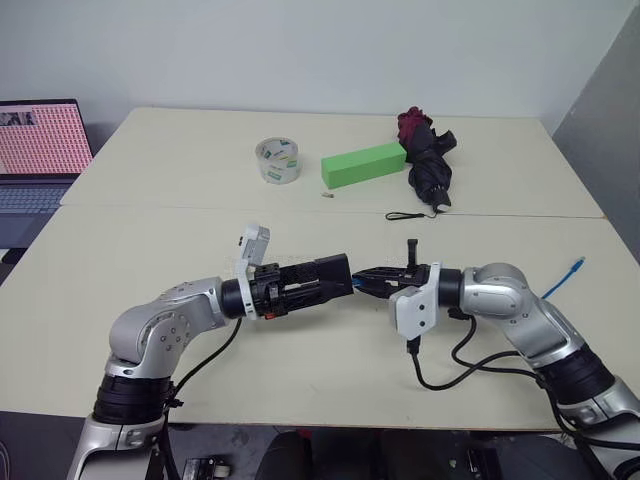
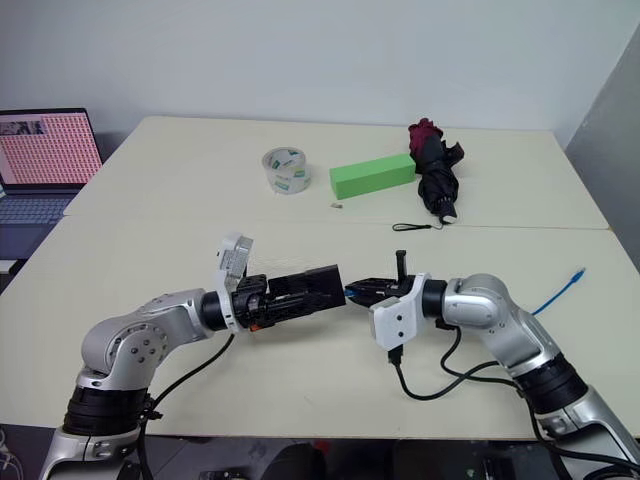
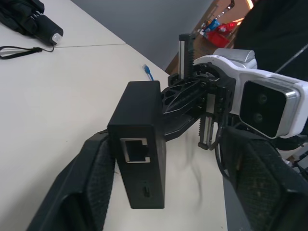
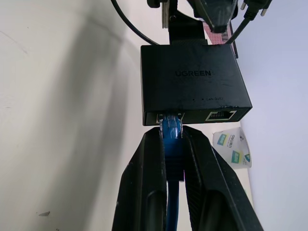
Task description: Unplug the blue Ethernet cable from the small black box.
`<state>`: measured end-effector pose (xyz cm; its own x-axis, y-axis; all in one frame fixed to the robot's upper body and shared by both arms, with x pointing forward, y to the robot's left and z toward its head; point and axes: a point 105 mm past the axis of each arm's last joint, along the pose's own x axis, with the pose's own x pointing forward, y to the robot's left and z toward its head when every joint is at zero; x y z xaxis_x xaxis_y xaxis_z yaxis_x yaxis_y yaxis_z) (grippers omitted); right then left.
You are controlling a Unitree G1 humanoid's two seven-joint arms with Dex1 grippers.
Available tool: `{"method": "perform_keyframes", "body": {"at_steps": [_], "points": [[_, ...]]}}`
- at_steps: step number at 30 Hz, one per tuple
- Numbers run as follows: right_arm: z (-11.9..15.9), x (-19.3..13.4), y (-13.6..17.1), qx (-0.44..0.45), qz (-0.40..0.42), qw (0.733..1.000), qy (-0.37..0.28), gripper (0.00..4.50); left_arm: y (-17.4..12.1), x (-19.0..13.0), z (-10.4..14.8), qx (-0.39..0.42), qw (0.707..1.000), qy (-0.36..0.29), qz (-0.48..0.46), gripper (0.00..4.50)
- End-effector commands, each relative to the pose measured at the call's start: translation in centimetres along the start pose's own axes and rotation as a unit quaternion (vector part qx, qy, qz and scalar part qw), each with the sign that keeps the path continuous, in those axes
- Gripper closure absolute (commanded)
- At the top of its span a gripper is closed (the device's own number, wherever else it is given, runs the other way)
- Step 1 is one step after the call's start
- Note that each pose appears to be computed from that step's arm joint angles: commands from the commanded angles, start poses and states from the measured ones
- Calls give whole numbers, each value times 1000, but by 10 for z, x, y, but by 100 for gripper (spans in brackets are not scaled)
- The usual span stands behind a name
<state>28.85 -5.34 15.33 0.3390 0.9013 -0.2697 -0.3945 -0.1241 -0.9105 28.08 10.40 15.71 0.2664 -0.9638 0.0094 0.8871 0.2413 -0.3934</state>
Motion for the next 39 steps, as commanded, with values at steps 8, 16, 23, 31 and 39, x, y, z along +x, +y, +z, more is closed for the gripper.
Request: {"method": "perform_keyframes", "body": {"at_steps": [8, 16, 23, 31, 39], "points": [[8, -4, -23, -47, -44, 998, -15, 430, -1, -3, 6, -3, 1000, -12, -5, 331], [8, -1, -16, -60, -14, 998, -13, 431, 4, -3, 6, 7, 1000, -5, 2, 373], [8, -24, -14, 19, 37, 999, -3, 248, 3, -6, 6, 33, 999, 18, -10, 373], [25, -43, -13, 420, 10, 905, -70, 188, -11, -7, 3, 84, 993, 60, -65, 373], [35, -31, -7, 594, 35, 796, -107, 188, -26, -1, 9, 115, 986, 67, -102, 373]]}}
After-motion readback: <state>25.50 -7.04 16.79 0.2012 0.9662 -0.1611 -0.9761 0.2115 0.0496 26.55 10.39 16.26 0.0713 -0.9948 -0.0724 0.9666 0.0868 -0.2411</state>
